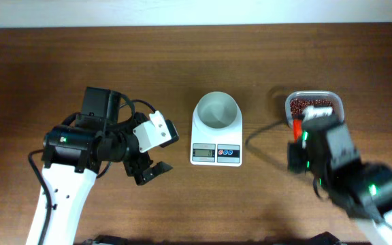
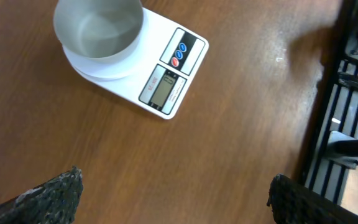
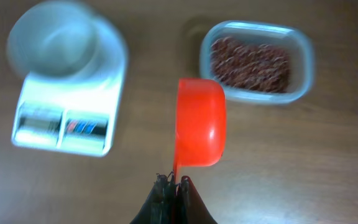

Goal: Scoop and weigh 50g on scale
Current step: 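Scoop red beans from the plastic tub with the right gripper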

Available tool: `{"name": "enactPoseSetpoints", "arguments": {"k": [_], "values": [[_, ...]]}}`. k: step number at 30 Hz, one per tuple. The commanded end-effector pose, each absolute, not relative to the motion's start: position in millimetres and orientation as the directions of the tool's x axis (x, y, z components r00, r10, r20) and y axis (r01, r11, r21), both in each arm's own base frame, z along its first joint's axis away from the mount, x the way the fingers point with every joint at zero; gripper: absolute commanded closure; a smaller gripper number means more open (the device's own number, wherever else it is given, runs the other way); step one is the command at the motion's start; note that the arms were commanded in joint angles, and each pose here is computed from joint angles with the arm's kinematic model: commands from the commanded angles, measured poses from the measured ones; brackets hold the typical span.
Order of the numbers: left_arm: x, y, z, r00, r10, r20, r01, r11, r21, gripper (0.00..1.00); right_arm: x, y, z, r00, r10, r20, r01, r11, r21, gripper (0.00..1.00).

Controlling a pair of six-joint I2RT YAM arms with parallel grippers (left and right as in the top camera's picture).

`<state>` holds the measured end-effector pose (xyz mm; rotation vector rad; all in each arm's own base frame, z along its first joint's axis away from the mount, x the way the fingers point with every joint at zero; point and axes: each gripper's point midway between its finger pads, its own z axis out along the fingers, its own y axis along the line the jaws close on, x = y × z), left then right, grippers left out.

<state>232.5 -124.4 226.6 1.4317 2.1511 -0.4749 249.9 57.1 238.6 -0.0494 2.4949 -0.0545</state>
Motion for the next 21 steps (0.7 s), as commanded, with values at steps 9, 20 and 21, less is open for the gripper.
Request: {"name": "enactPoseSetpoints", "arguments": {"k": [9, 20, 21], "values": [[231, -127, 227, -0.309, 0.737, -0.602, 0.928, 0.373, -0.020, 0.01, 336, -15, 170, -0.908, -0.031, -0.417, 0.058, 0.978, -0.200, 0.96], [231, -127, 227, -0.309, 0.737, -0.601, 0.928, 0.373, -0.020, 0.01, 374, -70, 91, -0.955, -0.099, -0.280, -0.039, 0.976, -0.213, 0.96], [231, -127, 227, -0.309, 0.737, -0.601, 0.928, 0.373, -0.020, 0.01, 374, -59, 84, -0.953, -0.110, -0.282, -0.076, 0.989, -0.127, 0.96]]}}
